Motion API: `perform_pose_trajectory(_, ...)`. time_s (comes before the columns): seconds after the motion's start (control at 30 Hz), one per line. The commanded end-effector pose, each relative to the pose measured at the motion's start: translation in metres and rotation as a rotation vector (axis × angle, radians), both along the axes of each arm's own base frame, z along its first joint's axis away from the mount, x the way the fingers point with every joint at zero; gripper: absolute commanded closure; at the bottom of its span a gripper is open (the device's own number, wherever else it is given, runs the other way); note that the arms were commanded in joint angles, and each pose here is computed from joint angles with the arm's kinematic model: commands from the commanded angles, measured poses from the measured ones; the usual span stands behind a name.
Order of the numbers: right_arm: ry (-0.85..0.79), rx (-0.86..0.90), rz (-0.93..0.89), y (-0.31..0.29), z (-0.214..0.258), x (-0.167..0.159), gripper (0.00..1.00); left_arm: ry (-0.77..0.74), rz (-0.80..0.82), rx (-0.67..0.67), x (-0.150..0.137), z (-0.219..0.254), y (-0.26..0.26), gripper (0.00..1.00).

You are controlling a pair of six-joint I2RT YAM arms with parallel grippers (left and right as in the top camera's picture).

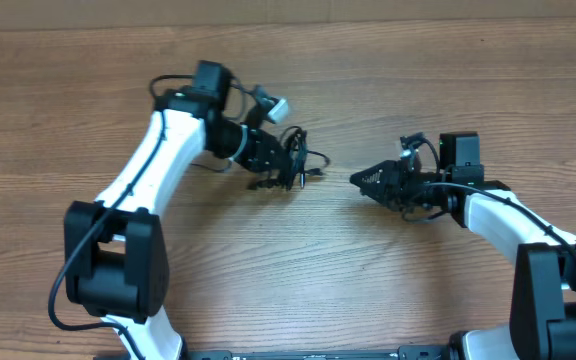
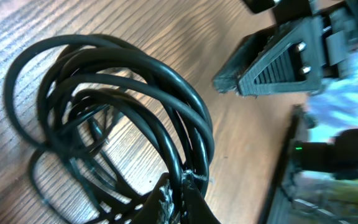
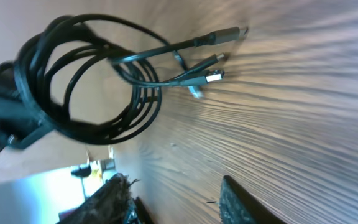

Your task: Untangle cables

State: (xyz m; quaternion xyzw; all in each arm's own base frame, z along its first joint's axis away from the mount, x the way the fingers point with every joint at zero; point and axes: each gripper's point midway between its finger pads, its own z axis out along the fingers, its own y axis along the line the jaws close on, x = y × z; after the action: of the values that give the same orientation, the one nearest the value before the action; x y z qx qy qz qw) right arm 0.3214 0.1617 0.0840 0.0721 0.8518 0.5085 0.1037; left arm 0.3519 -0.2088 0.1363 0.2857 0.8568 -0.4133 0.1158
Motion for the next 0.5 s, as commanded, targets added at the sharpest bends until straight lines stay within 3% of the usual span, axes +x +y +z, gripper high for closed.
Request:
perform_pose_trajectory(0.0, -0.061, 0.049, 0.103, 0.023, 0.01, -0.01, 0.43, -0.008, -0.063, -0.214, 0.0, 0.015, -0.004, 0.96)
perform_pose_trajectory(0.1, -0.111, 0.054, 0.156, 0.04, 0.014, -0.013, 0.37, 0.033, -0.056, -0.284, 0.003, 0.007, 0.0, 0.96)
perform_pose_trajectory(0.3, -0.217, -0.001, 0.175, 0.059, 0.015, -0.006, 0.59, 0.079, -0.08, -0.417, -0.001, -0.003, -0.002, 0.96)
perform_pose_trajectory(0.47, -0.27, -0.03, 0.166, 0.065, 0.017, 0.0, 0.63, 0.09, -0.078, -0.444, -0.001, -0.003, -0.004, 0.96)
